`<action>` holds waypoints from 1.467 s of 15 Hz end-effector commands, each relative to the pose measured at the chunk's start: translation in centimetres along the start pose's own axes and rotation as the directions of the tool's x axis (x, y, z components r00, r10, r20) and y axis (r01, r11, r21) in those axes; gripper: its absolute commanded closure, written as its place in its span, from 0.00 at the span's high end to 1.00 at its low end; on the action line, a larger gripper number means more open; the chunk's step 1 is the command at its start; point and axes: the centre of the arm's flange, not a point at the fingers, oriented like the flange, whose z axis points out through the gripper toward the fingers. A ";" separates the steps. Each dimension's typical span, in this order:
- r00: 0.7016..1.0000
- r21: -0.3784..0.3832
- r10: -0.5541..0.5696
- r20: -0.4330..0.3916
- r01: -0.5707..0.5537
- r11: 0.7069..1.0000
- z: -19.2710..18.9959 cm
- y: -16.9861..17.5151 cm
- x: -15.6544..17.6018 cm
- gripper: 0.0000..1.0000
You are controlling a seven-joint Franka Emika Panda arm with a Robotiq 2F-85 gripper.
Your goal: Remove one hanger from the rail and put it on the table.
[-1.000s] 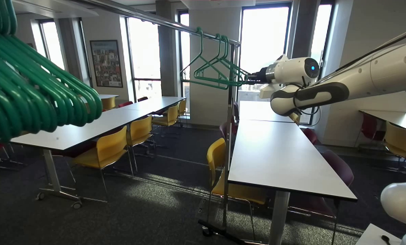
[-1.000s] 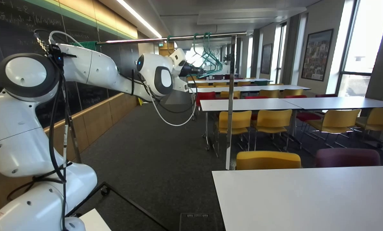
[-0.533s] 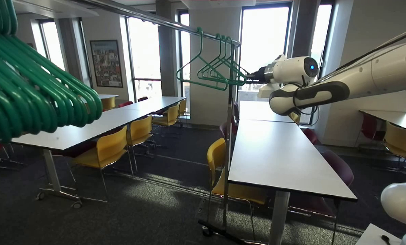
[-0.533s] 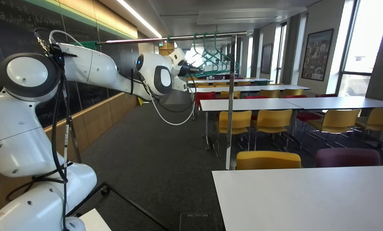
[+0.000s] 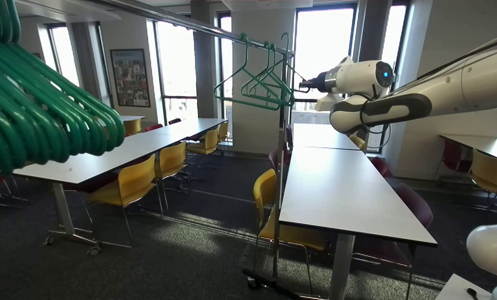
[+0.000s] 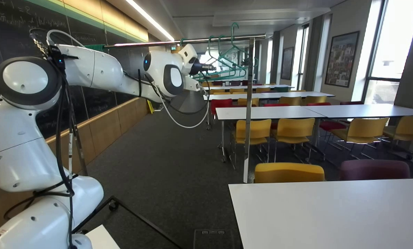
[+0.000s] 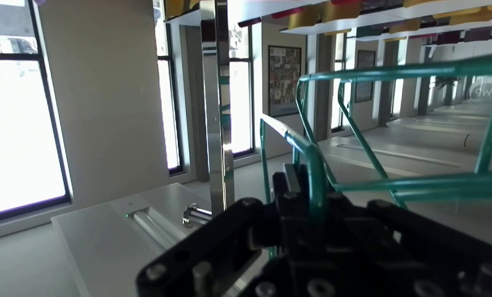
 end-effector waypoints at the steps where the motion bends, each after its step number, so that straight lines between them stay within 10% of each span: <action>1: 0.997 -0.007 0.015 -0.072 -0.016 1.000 -2.5 -0.5 4.4 0.01; 12: 0.994 0.098 -0.012 0.105 0.001 0.995 -11.6 -3.3 0.0 0.01; 22: 0.966 0.009 -0.023 0.259 0.021 1.000 -17.3 -0.3 -3.3 0.01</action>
